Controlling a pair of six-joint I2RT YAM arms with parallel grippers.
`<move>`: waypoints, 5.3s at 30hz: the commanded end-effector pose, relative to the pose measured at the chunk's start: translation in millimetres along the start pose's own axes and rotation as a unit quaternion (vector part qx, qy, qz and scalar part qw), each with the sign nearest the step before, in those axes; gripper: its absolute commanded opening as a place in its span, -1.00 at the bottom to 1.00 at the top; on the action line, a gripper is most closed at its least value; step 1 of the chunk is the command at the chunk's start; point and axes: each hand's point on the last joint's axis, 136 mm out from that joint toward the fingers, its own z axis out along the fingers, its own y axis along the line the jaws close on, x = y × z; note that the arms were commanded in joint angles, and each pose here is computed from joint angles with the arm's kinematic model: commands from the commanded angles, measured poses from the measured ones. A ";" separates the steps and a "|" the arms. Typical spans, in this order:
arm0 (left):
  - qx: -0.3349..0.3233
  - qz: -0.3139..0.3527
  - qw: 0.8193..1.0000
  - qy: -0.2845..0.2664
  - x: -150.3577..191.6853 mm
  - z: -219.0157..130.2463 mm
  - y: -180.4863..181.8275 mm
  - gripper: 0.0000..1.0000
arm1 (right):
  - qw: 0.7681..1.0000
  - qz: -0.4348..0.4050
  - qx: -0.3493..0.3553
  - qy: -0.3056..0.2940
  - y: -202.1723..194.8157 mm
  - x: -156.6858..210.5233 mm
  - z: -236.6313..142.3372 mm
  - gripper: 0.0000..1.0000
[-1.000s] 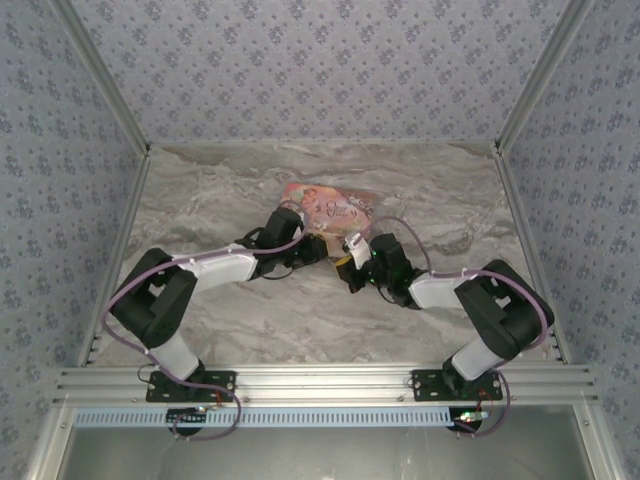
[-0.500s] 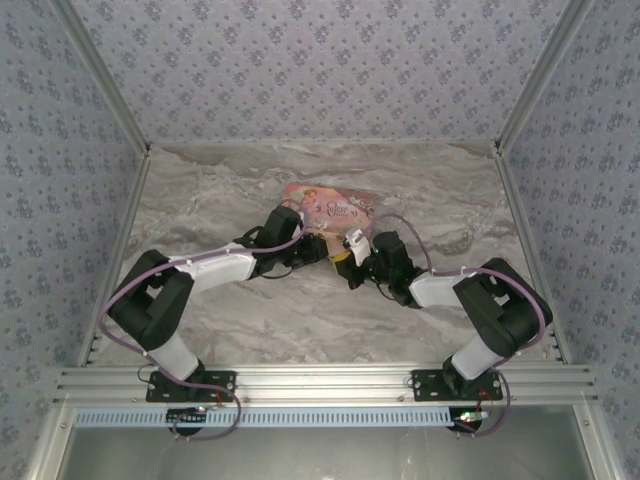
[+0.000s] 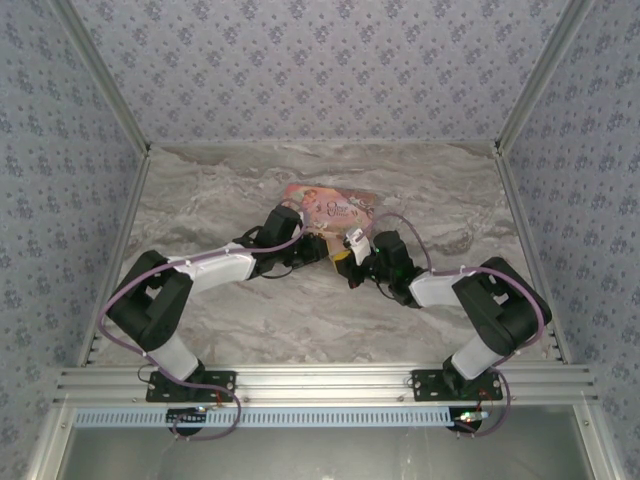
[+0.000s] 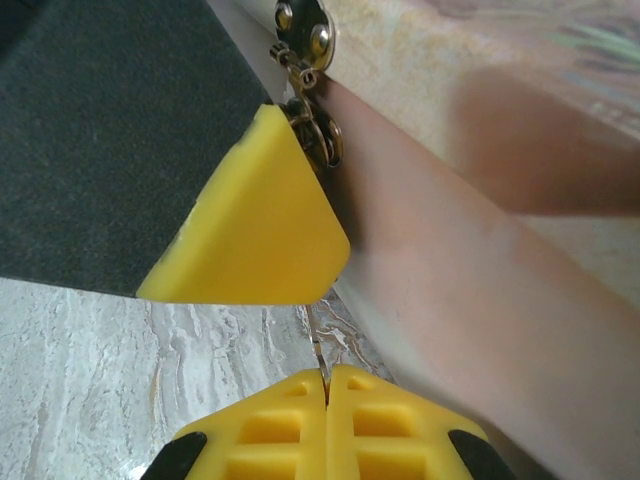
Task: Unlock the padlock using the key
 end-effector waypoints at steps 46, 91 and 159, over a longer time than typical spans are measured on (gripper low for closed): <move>0.087 0.001 0.996 0.013 -2.1 -11.3 -51.5 -0.67 | 0.988 0.014 -0.073 -0.136 -1.0 -80.3 1.3 -1.00; 0.056 -0.097 0.992 -0.056 -8.5 -3.1 10.4 0.28 | 0.964 0.265 -0.028 -0.004 -1.2 -3.3 10.8 -1.00; 0.066 -0.279 0.956 -0.053 -20.2 -16.4 -3.9 -1.00 | 0.936 -0.338 0.101 0.010 43.0 -19.7 -37.3 0.16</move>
